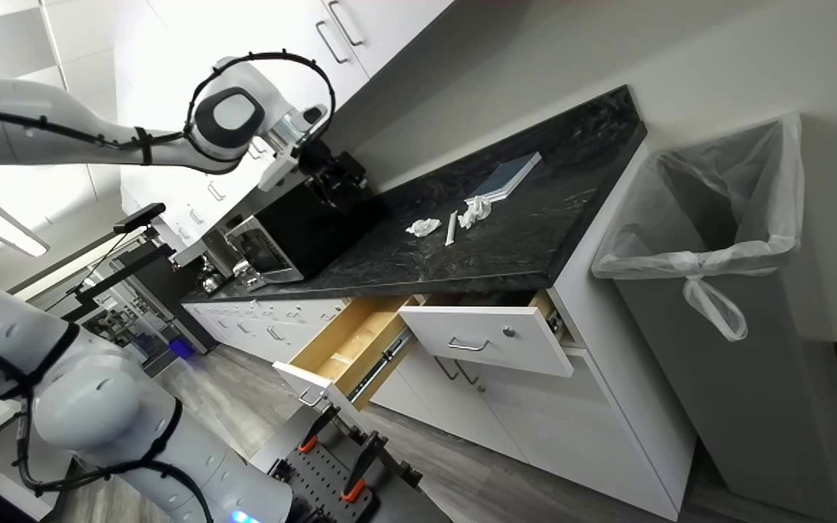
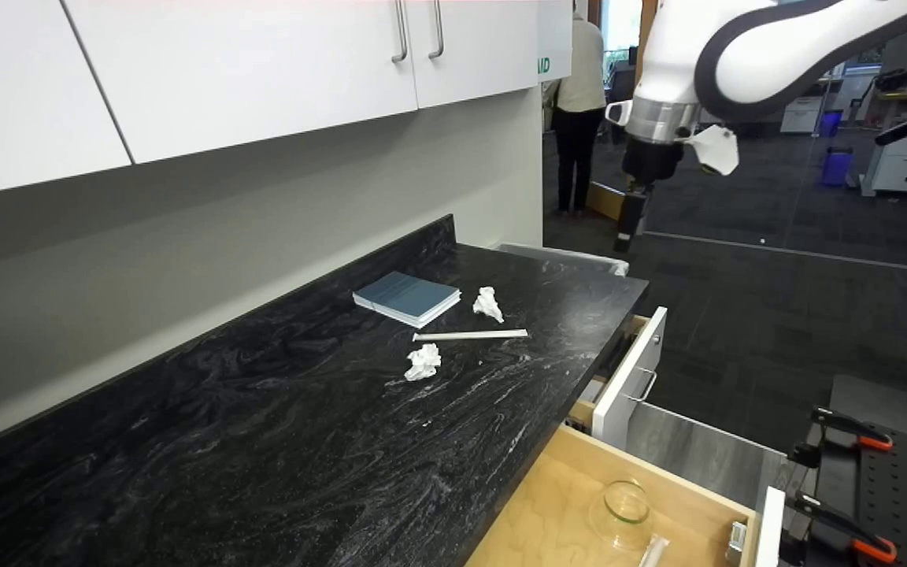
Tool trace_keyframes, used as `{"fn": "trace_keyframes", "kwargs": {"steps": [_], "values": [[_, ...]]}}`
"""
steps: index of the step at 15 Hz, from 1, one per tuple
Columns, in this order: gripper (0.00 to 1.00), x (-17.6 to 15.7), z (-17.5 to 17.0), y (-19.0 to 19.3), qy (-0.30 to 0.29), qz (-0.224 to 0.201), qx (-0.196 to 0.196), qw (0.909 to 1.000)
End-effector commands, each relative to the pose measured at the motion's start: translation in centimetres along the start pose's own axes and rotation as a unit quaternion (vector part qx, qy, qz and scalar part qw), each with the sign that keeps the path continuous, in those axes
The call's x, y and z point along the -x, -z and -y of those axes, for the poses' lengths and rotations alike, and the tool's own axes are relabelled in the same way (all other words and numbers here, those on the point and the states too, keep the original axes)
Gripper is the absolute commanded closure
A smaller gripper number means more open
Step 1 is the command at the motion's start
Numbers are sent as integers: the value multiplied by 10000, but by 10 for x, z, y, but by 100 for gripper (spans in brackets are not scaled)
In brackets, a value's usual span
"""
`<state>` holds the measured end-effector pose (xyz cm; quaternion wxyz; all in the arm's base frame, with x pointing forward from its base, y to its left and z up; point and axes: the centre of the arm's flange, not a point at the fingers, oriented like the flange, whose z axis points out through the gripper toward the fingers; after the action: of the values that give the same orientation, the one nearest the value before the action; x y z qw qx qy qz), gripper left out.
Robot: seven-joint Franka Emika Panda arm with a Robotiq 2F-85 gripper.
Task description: Pick up a piece of paper and move it slightly to the right.
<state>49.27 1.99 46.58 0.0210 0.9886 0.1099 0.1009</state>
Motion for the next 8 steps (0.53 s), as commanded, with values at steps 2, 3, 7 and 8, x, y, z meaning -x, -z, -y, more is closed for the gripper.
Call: {"fn": "trace_keyframes", "kwargs": {"steps": [2,3,7,8], "values": [[0,-92,-13,-55,-673,-333,217,9969],[0,-108,-16,-67,-816,-329,262,9958],[0,-94,-15,-80,-774,-231,246,9964],[0,-99,-16,-84,-791,-230,246,9963]]}}
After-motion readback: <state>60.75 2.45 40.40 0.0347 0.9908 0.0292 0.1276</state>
